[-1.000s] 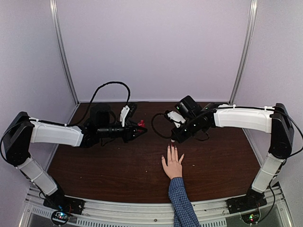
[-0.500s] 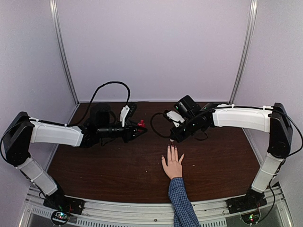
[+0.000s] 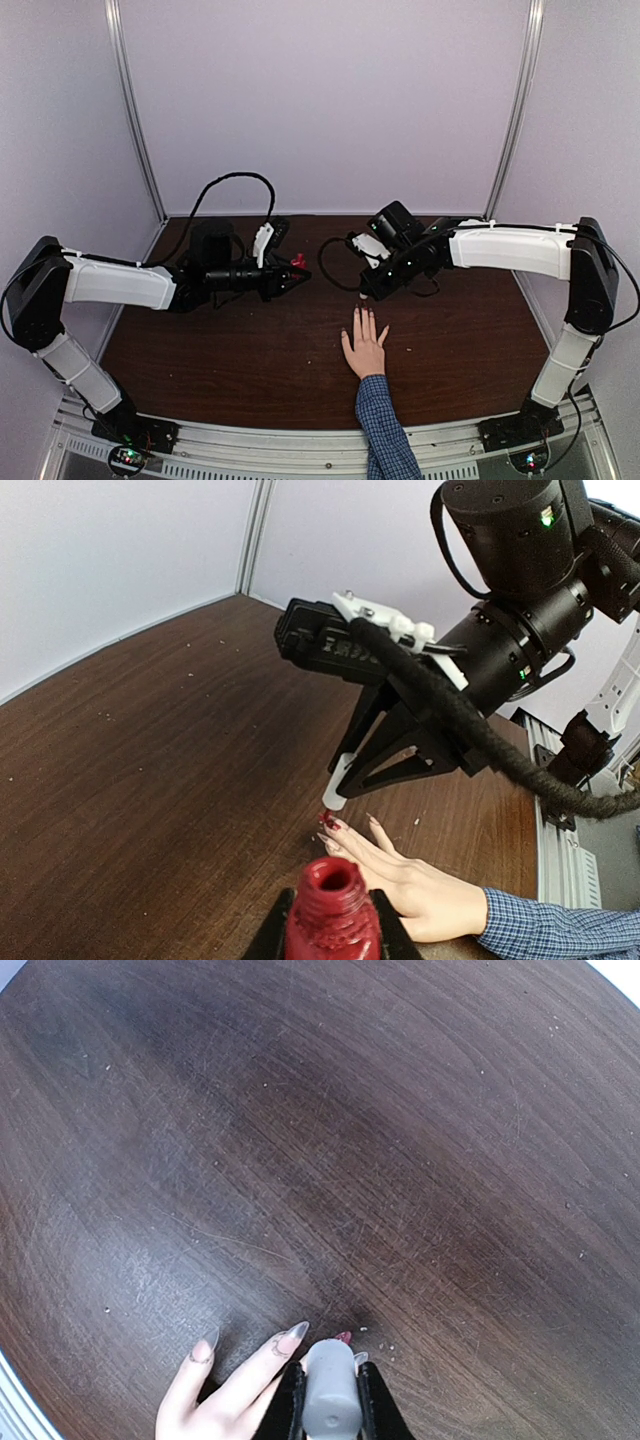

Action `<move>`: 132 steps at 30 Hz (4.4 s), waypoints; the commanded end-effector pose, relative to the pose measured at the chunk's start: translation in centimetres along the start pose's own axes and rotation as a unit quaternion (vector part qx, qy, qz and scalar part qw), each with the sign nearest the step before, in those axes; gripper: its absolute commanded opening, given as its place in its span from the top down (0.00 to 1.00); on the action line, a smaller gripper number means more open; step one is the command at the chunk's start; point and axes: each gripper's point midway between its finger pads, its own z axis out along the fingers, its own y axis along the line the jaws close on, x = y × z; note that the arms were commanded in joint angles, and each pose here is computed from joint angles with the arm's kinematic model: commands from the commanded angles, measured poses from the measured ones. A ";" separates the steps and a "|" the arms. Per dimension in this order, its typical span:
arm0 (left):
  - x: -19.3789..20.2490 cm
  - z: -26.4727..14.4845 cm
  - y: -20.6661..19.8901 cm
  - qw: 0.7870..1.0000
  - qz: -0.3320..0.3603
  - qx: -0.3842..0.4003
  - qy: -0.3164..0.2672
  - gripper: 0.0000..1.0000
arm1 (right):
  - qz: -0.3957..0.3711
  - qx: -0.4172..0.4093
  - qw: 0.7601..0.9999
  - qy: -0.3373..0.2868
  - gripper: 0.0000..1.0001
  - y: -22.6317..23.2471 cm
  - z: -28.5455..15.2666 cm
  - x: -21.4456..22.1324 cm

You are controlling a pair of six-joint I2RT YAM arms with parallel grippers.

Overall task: Paint the nails
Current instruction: Paint the hand on the nail.

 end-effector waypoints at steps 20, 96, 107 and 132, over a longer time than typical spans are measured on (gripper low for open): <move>-1.6 -0.1 -0.1 0.999 0.021 0.005 -0.025 1.00 | 0.009 0.015 1.000 -0.022 1.00 -1.3 -0.3 -1.7; -1.5 -0.1 -0.1 0.999 0.020 0.005 -0.025 1.00 | -0.015 -0.027 1.000 0.005 1.00 0.0 -1.1 -0.1; -1.5 -0.1 -0.1 0.999 0.020 0.004 -0.025 1.00 | -0.014 -0.022 1.000 0.004 1.00 -0.2 -0.6 -0.2; -1.6 -0.3 -0.2 0.999 0.025 0.003 -0.024 1.00 | -0.007 -0.008 1.000 -0.013 1.00 -0.8 -0.4 -1.0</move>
